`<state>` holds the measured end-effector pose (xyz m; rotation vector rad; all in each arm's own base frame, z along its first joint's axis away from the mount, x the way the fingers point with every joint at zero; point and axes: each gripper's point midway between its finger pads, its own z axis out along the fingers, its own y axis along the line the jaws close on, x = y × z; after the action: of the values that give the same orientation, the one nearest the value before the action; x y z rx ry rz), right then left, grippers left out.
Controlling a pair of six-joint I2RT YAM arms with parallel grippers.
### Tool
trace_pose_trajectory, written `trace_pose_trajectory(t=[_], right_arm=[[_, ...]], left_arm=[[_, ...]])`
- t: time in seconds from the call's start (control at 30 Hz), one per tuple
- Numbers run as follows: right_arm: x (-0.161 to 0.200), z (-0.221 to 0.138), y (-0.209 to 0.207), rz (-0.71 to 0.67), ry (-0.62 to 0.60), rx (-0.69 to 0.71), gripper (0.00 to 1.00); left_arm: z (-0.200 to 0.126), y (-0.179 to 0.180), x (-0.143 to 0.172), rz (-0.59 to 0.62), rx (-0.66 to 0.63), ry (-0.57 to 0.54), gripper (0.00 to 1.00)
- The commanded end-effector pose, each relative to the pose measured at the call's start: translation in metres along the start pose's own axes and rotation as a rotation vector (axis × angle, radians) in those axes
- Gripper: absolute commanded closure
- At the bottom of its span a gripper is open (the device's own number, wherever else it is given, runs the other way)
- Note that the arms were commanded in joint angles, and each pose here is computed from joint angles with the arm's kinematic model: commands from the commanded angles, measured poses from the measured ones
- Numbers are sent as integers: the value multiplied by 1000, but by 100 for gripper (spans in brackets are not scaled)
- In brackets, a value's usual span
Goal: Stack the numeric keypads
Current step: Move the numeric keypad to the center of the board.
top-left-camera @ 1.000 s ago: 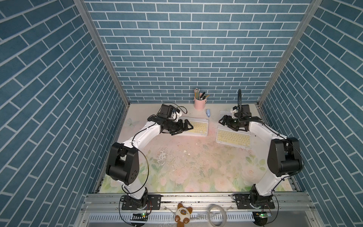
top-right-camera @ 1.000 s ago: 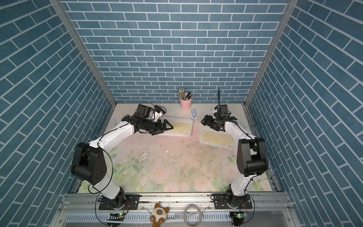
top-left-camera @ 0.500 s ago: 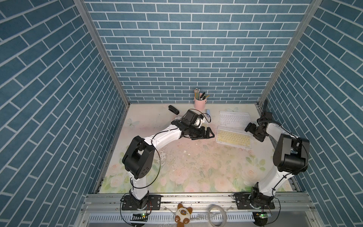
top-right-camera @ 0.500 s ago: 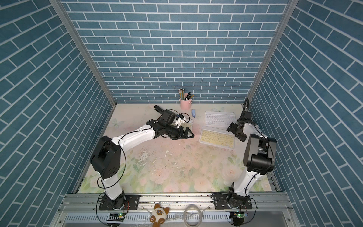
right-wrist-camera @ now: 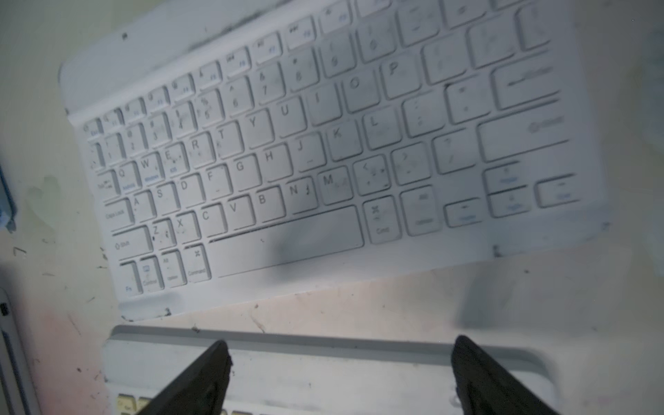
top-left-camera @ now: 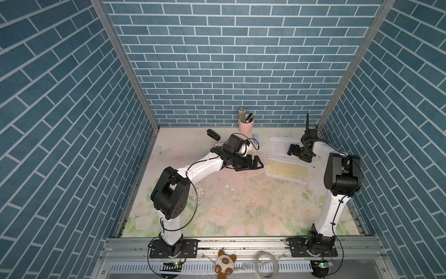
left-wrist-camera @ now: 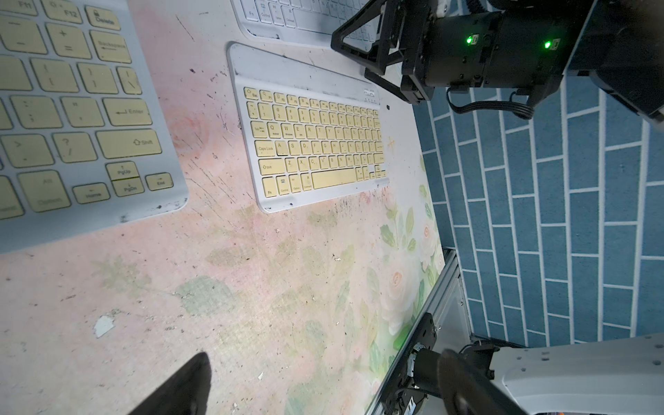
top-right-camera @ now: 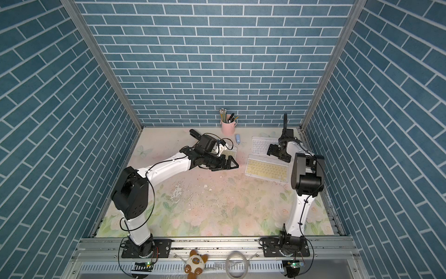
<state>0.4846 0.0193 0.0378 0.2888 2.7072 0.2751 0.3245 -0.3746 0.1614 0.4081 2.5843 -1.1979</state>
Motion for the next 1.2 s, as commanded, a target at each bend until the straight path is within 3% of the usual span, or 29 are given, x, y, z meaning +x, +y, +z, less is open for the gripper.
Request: trace_pose_trajectory(t=[0.0, 0.2, 0.6, 1.17], right_arm=[[3, 5, 14, -106, 43, -2, 1], [8, 14, 14, -87, 108, 16, 1], [68, 2, 27, -102, 208, -17, 2], [146, -17, 71, -332, 254, -2, 2]], left_arm=[[2, 3, -1, 14, -16, 7, 0], [-3, 1, 1, 14, -18, 2, 0], [-6, 1, 0, 19, -30, 7, 0], [-24, 17, 16, -25, -56, -3, 0]])
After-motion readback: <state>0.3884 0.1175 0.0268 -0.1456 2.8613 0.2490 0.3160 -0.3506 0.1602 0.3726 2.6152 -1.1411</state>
